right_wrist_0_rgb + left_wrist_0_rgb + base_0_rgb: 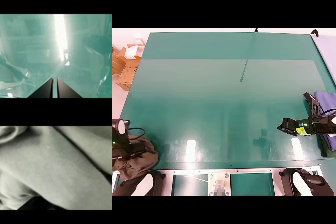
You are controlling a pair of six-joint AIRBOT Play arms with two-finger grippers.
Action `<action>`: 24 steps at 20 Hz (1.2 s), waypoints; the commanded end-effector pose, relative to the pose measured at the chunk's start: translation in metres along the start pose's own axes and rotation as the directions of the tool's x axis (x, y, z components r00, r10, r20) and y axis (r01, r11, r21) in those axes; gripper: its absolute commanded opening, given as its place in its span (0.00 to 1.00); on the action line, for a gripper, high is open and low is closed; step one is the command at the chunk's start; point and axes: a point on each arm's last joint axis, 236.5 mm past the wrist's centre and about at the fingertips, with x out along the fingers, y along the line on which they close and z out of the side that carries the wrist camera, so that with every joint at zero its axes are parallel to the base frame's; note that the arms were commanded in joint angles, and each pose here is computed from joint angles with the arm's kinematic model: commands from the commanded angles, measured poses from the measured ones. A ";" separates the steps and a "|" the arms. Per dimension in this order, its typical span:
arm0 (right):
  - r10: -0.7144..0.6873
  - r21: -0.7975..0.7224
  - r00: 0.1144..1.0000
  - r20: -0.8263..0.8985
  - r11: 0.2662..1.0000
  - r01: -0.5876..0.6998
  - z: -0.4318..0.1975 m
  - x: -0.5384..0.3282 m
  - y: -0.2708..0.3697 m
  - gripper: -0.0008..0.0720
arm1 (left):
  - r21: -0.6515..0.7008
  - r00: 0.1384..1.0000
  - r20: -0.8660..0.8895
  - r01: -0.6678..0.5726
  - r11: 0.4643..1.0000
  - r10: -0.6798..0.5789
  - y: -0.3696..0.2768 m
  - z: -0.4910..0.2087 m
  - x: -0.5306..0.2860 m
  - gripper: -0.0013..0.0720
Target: Fold the shirts.
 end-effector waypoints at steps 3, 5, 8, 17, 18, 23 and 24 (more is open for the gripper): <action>0.000 0.000 1.000 -0.001 1.000 0.000 0.000 0.000 0.000 0.12 | -0.004 0.952 0.158 0.265 0.964 -0.261 -0.042 0.053 -0.081 0.05; 0.000 0.000 1.000 -0.002 1.000 0.000 0.000 0.000 0.000 0.12 | 0.125 0.838 0.345 0.406 0.905 -0.423 -0.079 0.082 -0.179 0.05; 0.000 0.000 1.000 -0.001 1.000 0.000 0.000 0.000 0.000 0.12 | 0.444 0.529 0.450 0.567 0.694 -0.720 -0.161 0.068 -0.335 0.05; 0.000 0.000 1.000 -0.001 1.000 0.000 0.000 0.000 0.000 0.12 | 0.769 0.398 0.081 0.558 0.312 -0.914 -0.393 -0.003 -0.346 0.06; 0.000 0.000 1.000 0.004 1.000 0.000 0.001 0.000 0.000 0.12 | 0.757 0.403 0.044 0.583 0.294 -0.914 -0.408 -0.005 -0.336 0.51; 0.001 0.000 1.000 0.017 1.000 -0.001 0.004 0.000 0.000 0.11 | 0.698 0.389 0.091 0.632 0.338 -0.917 -0.364 0.042 -0.350 0.93; 0.001 0.000 1.000 0.017 1.000 -0.001 0.004 0.000 0.000 0.11 | 0.679 0.410 0.135 0.625 0.386 -0.902 -0.335 0.061 -0.351 0.93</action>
